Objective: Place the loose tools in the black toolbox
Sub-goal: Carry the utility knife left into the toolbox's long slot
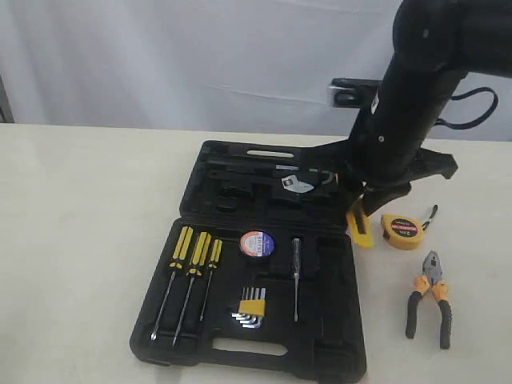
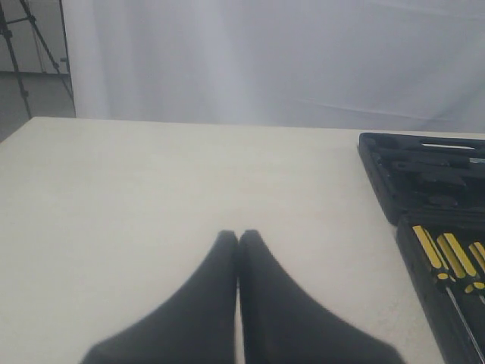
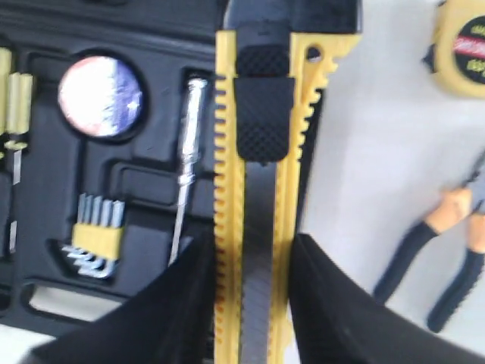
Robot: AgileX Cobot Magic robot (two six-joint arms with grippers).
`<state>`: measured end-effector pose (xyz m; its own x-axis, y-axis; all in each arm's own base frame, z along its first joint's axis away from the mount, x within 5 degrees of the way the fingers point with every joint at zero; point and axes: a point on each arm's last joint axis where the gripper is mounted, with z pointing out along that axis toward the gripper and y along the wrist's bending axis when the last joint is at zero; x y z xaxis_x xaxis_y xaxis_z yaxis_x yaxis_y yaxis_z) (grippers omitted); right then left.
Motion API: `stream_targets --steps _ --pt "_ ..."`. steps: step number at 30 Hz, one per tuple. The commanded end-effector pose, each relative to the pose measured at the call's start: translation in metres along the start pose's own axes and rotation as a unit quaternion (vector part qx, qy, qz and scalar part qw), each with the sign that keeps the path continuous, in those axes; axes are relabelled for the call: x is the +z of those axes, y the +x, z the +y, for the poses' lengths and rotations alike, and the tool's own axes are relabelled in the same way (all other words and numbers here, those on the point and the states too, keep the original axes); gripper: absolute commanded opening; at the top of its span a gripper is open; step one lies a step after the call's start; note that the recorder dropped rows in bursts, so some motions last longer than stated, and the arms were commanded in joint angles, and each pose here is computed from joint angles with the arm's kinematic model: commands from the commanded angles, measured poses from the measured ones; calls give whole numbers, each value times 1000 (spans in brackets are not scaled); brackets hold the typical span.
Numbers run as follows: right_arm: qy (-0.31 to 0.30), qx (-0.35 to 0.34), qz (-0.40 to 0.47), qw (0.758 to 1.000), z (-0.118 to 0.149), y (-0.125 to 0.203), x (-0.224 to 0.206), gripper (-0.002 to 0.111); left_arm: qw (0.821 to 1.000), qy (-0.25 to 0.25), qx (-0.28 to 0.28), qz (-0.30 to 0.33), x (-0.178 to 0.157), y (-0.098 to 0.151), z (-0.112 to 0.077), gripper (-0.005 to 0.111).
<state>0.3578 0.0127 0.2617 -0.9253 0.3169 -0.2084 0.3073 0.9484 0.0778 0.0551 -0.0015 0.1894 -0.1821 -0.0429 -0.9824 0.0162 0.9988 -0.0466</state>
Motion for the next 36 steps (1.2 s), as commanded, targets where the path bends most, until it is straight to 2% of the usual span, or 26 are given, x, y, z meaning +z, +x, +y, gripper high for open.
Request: stream_targets --steps 1,6,18,31,33,36 --pt "5 6 -17 1000 11 24 12 0 1000 1 -2 0 0 1 0 0" --pt "12 37 -5 999 8 37 46 0 1000 1 -2 0 0 1 0 0" --pt "9 73 16 997 11 38 91 0 1000 1 -2 0 0 1 0 0" --pt "25 72 45 996 10 41 112 0 1000 1 -2 0 0 1 0 0" --pt "25 72 45 996 10 41 112 8 1000 1 -2 0 0 1 0 0" --pt "25 72 45 996 10 41 112 32 1000 1 -2 0 0 1 0 0"
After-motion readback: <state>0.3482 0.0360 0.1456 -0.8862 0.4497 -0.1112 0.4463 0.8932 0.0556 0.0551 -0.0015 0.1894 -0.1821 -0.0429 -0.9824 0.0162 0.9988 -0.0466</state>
